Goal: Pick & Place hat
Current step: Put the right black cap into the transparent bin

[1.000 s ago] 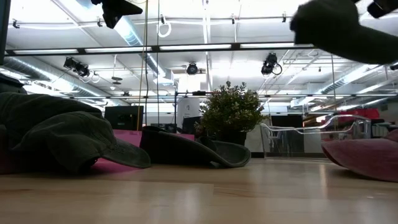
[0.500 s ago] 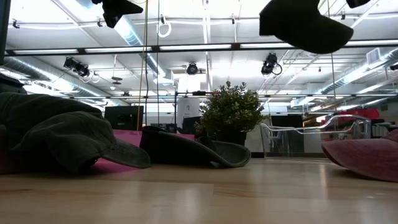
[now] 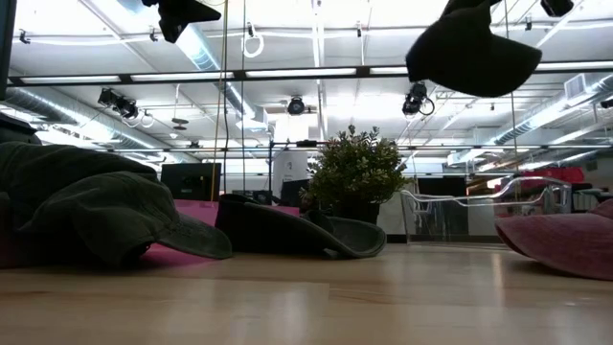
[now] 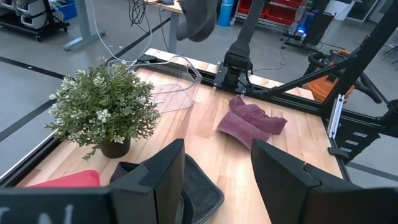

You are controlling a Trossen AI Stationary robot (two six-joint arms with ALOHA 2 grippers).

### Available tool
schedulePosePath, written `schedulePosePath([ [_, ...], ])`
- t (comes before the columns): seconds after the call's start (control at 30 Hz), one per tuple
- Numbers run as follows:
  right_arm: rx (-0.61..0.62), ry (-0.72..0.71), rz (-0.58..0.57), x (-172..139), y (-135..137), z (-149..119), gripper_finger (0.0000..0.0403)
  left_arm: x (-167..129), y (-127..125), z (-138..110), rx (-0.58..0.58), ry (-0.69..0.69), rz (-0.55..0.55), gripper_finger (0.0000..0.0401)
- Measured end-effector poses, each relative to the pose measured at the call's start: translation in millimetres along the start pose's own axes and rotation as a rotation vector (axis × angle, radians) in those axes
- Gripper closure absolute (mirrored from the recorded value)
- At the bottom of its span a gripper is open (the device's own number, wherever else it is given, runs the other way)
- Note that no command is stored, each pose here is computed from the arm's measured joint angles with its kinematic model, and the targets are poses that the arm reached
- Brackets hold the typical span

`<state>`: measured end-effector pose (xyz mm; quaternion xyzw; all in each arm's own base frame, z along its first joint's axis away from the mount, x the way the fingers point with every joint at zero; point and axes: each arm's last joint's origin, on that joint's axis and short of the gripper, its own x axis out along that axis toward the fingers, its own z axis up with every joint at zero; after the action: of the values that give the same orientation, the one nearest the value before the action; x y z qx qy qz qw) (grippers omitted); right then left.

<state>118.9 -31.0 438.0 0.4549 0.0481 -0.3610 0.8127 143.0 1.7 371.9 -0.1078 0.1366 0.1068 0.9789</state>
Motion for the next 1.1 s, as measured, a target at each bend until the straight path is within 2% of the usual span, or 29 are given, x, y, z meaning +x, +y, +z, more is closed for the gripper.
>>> schedulePosePath([
  [0.73,-0.059,-0.092,-0.107,14,-6,14,0.0403,0,0,0,-0.013,0.000,0.005,0.0211],
  [0.9,-0.125,-0.102,-0.196,35,-7,18,0.0403,0,1,0,-0.010,-0.006,0.027,0.0211],
  [1.1,-0.192,-0.103,-0.372,62,-18,27,0.0403,0,1,0,-0.014,-0.008,0.031,0.0211],
])
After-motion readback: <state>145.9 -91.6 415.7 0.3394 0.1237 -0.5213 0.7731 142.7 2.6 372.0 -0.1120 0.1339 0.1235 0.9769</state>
